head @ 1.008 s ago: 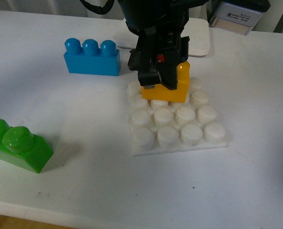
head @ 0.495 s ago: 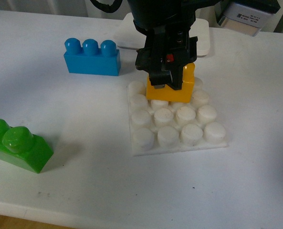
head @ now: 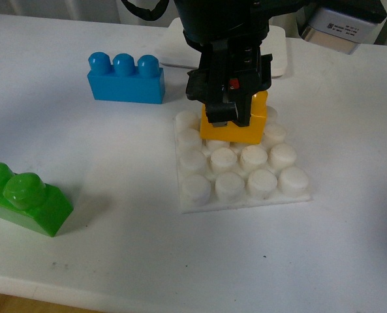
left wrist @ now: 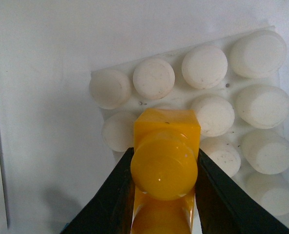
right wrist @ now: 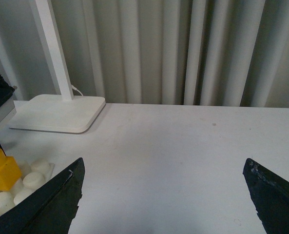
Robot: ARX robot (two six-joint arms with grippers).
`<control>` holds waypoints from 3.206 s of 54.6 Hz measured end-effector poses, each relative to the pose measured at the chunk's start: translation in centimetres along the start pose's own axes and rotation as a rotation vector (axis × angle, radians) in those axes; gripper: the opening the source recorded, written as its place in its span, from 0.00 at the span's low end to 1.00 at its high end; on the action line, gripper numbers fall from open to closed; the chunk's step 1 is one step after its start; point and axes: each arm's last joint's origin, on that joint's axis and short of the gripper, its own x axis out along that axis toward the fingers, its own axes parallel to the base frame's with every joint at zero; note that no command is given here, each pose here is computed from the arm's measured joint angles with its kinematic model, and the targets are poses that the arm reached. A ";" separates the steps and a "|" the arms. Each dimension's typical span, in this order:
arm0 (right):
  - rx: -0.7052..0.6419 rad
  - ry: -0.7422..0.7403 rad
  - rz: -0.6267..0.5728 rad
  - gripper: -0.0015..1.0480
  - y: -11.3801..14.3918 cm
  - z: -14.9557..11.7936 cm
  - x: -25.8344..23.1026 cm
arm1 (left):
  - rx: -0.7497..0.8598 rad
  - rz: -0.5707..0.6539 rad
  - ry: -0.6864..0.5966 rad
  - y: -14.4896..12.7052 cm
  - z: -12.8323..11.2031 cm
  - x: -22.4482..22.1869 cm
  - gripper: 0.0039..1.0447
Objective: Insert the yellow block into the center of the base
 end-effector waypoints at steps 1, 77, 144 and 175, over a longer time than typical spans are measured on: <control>0.000 0.000 0.000 0.91 0.0 0.0 0.0 | 0.001 0.002 0.000 0.0 0.0 0.0 0.29; 0.000 0.000 0.000 0.91 0.0 0.0 0.0 | 0.025 0.052 0.027 -2.0 -1.4 1.7 0.28; 0.000 0.000 0.000 0.91 0.0 0.0 0.0 | -0.003 0.398 -0.170 -3.2 -4.4 -4.1 0.94; 0.000 0.000 0.000 0.91 0.0 0.0 0.0 | -0.986 1.167 -0.590 -19.1 -13.1 -13.8 0.94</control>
